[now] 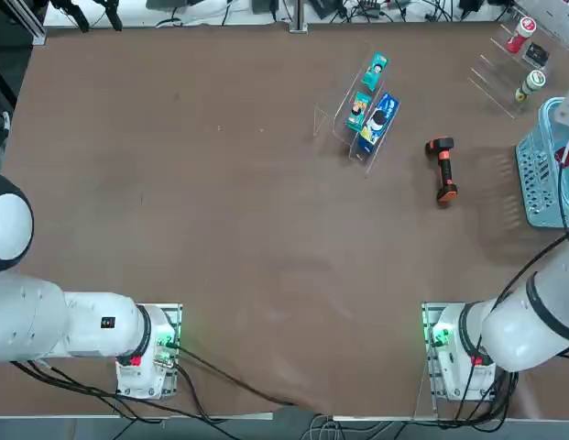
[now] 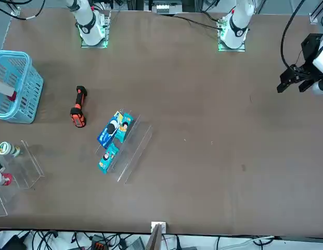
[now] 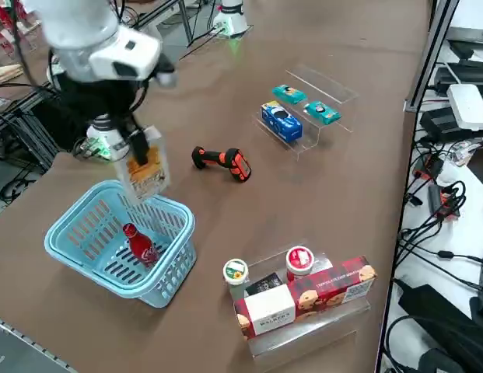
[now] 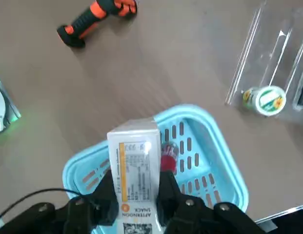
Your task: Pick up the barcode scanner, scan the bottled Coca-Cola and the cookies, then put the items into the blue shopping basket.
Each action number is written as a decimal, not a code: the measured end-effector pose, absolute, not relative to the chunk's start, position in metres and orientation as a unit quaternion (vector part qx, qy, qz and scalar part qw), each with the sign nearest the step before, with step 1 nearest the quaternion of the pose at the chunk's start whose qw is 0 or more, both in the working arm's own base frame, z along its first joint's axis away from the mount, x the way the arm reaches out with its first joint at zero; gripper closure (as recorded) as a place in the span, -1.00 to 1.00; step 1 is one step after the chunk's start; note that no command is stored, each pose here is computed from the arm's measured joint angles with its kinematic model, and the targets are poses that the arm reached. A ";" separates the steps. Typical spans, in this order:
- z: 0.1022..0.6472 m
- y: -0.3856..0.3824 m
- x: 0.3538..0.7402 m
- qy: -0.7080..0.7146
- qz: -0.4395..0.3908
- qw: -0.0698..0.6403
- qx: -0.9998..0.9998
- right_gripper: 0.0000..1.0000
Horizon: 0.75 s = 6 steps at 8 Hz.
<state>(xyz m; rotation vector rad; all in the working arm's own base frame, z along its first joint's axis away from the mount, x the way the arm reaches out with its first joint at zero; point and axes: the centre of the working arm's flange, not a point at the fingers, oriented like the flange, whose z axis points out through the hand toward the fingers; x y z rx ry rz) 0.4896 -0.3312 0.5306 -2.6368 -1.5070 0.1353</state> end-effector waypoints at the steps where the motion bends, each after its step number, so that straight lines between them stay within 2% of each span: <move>1: 0.515 -0.345 0.473 -0.493 0.037 0.054 -0.868 0.23; 3: 0.493 -0.359 0.448 -0.490 0.030 0.066 -0.869 0.23; 6: 0.496 -0.369 0.425 -0.491 0.033 0.068 -0.868 0.23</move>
